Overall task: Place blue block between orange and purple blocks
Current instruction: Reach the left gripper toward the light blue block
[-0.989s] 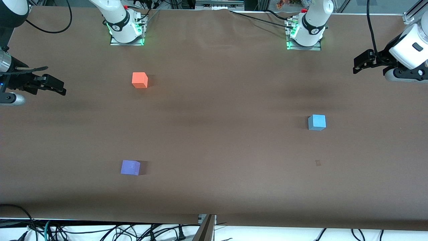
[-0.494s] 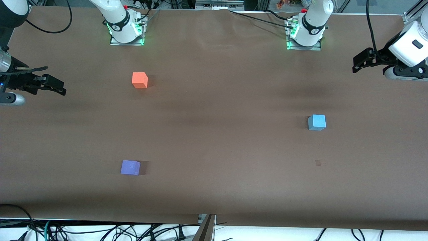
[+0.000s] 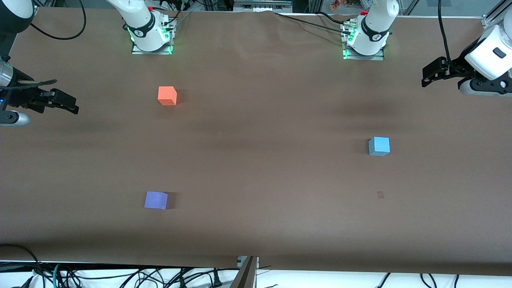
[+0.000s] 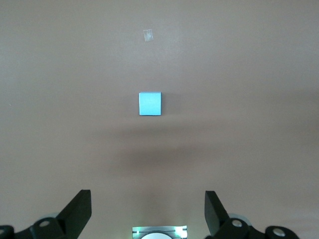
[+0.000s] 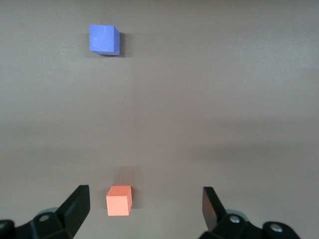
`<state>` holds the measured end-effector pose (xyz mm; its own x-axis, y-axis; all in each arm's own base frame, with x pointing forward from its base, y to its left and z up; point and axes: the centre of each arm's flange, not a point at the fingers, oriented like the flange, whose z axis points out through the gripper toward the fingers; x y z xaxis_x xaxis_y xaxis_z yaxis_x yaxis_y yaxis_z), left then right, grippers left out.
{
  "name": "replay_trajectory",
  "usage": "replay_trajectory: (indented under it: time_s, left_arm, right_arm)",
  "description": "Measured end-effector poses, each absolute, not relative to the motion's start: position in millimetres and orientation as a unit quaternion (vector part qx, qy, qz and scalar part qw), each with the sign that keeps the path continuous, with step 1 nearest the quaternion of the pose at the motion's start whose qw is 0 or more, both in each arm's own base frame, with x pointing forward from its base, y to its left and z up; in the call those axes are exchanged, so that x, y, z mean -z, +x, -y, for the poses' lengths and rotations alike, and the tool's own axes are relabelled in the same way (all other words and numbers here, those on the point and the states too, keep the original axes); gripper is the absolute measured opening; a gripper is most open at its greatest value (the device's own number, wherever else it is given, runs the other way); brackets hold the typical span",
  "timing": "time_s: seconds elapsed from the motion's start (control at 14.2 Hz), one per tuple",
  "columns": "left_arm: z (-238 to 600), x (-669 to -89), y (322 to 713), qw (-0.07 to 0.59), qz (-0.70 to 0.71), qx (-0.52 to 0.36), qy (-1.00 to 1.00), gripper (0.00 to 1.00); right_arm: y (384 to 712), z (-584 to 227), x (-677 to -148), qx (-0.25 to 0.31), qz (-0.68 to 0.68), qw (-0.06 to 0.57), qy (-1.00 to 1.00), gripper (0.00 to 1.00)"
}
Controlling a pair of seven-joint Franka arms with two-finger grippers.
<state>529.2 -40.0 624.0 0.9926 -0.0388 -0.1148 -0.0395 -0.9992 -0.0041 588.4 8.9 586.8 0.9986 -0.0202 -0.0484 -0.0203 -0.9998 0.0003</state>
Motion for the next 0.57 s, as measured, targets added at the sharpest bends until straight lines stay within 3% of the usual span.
replay_trajectory:
  time_s: [0.57]
  left_arm:
    - [46.6, -623.1, 529.1, 0.005, -0.004, -0.058, -0.998, 1.0]
  right_arm:
    - [588.5, -8.9, -586.6, -0.024, -0.01, 0.0, -1.0, 1.0]
